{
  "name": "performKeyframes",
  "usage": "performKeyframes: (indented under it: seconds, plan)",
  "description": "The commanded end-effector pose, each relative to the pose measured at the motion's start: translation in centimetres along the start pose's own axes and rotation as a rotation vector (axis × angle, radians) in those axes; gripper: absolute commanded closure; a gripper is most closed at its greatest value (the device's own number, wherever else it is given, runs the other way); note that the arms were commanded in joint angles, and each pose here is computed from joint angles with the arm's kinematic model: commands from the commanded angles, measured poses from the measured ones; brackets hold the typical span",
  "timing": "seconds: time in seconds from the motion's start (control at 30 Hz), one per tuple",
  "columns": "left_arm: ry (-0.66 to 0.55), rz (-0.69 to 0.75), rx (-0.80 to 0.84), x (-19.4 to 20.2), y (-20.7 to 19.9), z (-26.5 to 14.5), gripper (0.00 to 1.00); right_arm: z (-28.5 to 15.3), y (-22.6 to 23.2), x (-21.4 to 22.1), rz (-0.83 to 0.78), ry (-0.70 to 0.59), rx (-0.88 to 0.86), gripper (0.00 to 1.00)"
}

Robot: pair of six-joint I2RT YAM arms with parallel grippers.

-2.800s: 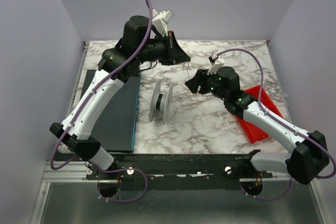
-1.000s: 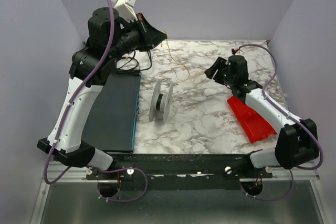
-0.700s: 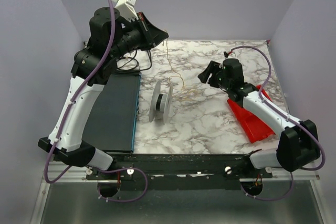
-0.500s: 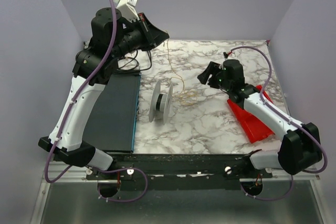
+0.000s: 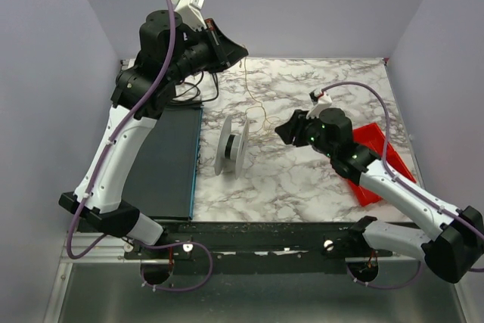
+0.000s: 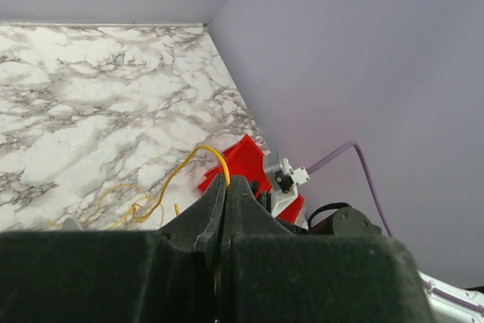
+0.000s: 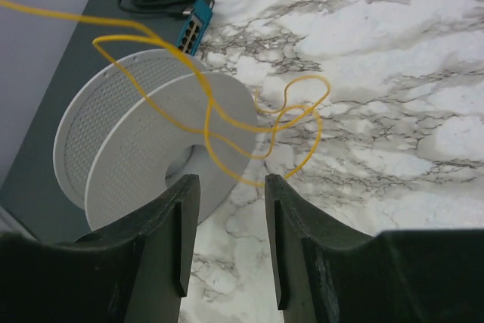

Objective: Wrap the cables

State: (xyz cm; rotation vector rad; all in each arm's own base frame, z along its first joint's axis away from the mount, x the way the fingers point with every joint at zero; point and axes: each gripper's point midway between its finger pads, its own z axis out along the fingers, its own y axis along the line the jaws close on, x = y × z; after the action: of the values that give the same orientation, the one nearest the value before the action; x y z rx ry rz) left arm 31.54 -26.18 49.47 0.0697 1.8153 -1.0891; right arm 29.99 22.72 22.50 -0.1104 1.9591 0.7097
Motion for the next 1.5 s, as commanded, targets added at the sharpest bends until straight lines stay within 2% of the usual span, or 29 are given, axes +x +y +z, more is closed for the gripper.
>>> performKeyframes:
  seconds: [0.0,0.13,0.27,0.43,0.6,0.8,1.13,1.3,1.47]
  plan:
    - [-0.028,0.006,0.02,-0.9,-0.9,-0.2,1.0,-0.3,1.2,0.9,-0.045,0.008,-0.026,0.54]
    - [-0.028,0.006,0.021,-0.9,-1.0,0.0,1.0,0.7,0.4,0.8,-0.048,-0.005,0.05,0.54]
    - [-0.026,0.007,0.021,-0.9,-1.0,0.0,1.0,1.9,-1.7,-1.4,-0.009,-0.086,0.216,0.55]
    - [-0.022,0.006,0.018,-0.8,-0.9,0.1,1.0,3.9,0.3,-3.2,-0.056,-0.079,0.156,0.55]
    - [-0.025,0.003,0.018,-0.9,-0.9,0.3,1.0,5.3,2.1,-1.0,-0.089,0.015,0.056,0.54]
    - [-0.027,0.002,0.012,-0.9,-0.8,0.5,1.0,6.2,1.7,1.1,-0.162,0.051,0.094,0.53]
    - [-0.017,0.003,0.021,-0.7,-0.9,0.6,1.0,7.5,1.6,2.1,-0.21,0.052,0.121,0.53]
    - [-0.018,0.001,0.018,-0.8,-0.9,0.7,1.0,9.1,1.2,2.3,-0.241,0.066,0.153,0.57]
    - [-0.011,-0.005,0.02,-0.6,-0.8,0.9,1.0,10.0,0.9,0.8,-0.225,-0.017,0.19,0.63]
